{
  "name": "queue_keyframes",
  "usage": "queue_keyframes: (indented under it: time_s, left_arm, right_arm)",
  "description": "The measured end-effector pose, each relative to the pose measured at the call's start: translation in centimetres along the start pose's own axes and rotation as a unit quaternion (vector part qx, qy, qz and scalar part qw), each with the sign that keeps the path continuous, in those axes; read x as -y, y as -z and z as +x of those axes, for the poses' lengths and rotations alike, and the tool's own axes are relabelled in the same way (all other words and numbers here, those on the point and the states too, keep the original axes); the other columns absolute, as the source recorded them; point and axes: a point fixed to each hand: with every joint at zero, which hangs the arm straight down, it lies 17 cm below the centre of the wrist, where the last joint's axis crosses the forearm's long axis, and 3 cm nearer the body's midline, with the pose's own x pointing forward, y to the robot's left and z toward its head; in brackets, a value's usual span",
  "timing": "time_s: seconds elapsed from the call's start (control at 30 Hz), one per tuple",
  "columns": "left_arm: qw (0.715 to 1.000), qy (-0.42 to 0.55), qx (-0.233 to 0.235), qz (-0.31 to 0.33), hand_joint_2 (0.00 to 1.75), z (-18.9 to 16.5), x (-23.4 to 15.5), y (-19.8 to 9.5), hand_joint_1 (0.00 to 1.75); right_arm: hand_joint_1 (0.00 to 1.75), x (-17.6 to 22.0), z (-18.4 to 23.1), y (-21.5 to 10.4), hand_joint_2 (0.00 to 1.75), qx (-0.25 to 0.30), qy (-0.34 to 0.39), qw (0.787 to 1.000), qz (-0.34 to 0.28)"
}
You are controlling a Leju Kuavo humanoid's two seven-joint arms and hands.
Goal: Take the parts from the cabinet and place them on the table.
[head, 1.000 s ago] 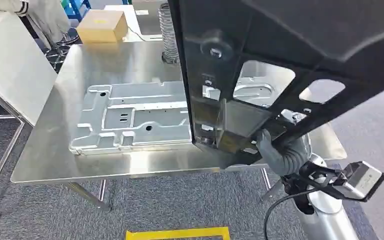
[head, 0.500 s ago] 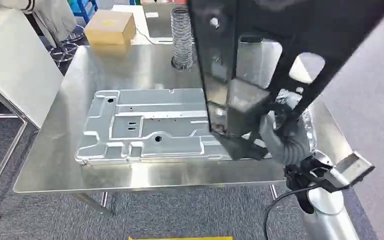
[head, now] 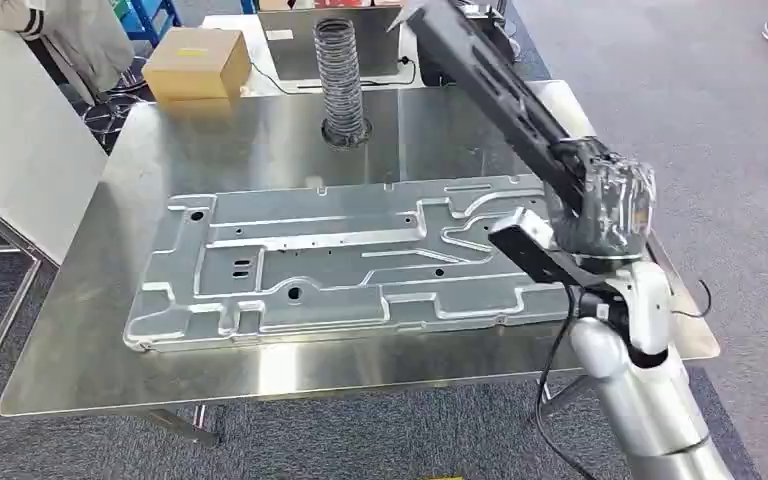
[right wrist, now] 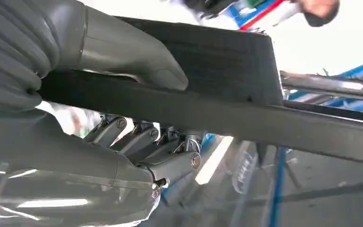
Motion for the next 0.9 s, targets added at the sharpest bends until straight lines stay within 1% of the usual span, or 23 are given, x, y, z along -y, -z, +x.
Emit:
queue_keyframes:
  time_s: [0.1,0.2,0.27,0.37,0.53,0.73,0.8,0.83,0.9]
  left_arm:
    - [1.0,-0.002,0.001,-0.005,1.75,0.1,0.5,0.0,0.0]
    - [1.0,-0.004,0.0,-0.011,1.75,0.1,1.2,-0.1,0.0]
    - [1.0,-0.005,0.0,-0.012,1.75,0.2,1.4,-0.1,0.0]
    - [1.0,-0.005,-0.001,-0.013,1.75,0.1,1.5,-0.1,0.0]
    - [1.0,-0.008,0.009,-0.023,1.75,0.5,1.9,-0.2,0.0]
    - [0.999,-0.009,0.017,-0.036,1.75,0.8,2.4,-0.3,0.0]
    - [0.999,-0.009,0.019,-0.039,1.75,0.8,2.6,-0.3,0.0]
    - [0.999,-0.009,0.021,-0.041,1.75,0.9,2.6,-0.3,0.0]
    - [0.999,-0.006,0.025,-0.042,1.75,1.0,2.5,-0.3,0.0]
  right_arm:
    - [1.75,-4.1,3.1,2.2,1.75,0.038,-0.04,0.997,0.048]
    - [1.75,-7.7,7.1,4.1,1.75,0.084,-0.052,0.991,0.089]
    - [1.75,-10.0,9.8,4.5,1.75,0.112,-0.054,0.986,0.114]
    - [1.75,-14.3,14.5,3.3,1.75,0.157,-0.048,0.971,0.172]
    - [1.75,-18.2,20.0,1.8,1.75,0.21,-0.04,0.95,0.229]
    - [1.75,-22.5,22.3,-2.1,1.75,0.234,-0.034,0.925,0.298]
    - [1.75,-23.9,22.5,-3.9,1.75,0.24,-0.035,0.915,0.323]
    - [1.75,-24.9,22.3,-5.5,1.75,0.243,-0.037,0.907,0.343]
    - [1.75,-25.9,22.2,-6.9,1.75,0.245,-0.042,0.899,0.36]
